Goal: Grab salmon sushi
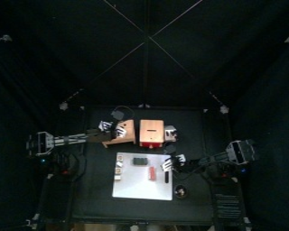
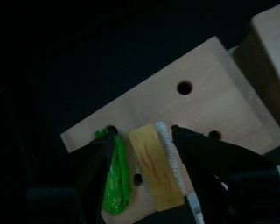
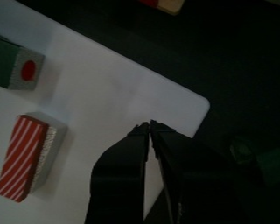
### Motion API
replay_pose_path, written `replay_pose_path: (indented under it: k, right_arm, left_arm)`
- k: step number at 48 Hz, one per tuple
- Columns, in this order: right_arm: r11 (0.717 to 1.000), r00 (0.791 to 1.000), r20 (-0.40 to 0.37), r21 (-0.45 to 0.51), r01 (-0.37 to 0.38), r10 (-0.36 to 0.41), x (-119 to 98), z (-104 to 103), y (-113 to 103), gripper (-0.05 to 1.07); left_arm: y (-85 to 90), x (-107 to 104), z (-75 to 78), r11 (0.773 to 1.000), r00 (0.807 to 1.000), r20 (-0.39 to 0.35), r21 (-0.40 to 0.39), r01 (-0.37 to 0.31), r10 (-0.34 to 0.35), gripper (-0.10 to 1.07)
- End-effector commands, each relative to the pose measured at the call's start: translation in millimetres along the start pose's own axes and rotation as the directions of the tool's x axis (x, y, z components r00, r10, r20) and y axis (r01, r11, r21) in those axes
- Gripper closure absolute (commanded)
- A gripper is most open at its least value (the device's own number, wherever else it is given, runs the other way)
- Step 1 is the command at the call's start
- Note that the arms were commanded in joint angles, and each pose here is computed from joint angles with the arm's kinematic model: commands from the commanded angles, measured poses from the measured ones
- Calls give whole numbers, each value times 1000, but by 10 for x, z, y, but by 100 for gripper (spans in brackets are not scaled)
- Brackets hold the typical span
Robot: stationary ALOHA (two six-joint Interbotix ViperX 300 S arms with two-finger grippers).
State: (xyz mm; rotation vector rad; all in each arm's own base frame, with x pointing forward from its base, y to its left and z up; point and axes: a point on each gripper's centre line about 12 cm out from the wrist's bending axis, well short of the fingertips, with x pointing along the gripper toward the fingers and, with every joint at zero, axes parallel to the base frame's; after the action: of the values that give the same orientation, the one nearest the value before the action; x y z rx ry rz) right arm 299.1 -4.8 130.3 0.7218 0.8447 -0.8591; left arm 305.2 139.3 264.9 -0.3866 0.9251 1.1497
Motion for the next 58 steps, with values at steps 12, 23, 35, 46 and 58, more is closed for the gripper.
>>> replay_pose_path:
  k: [12,23,35,46,58]
  right_arm:
    - [987,990,-7,89,-137,138,-320,83,263,48]
    - [981,984,-15,88,-174,176,-314,78,513,43]
    - [977,980,-40,95,-191,196,-280,11,830,21]
    - [980,984,-87,140,-143,156,-143,-86,956,5]
    - [983,987,-123,169,-77,99,51,-162,1027,4]
  left_arm:
    - [-176,-515,-193,977,956,241,169,127,-166,8]
    - [-98,-575,-525,946,888,330,172,275,-319,8]
    - [0,-437,-904,868,805,327,225,442,-495,8]
    - [-38,-346,-1104,808,764,289,337,483,-577,8]
    - [-14,-282,-1196,797,764,273,369,477,-584,8]
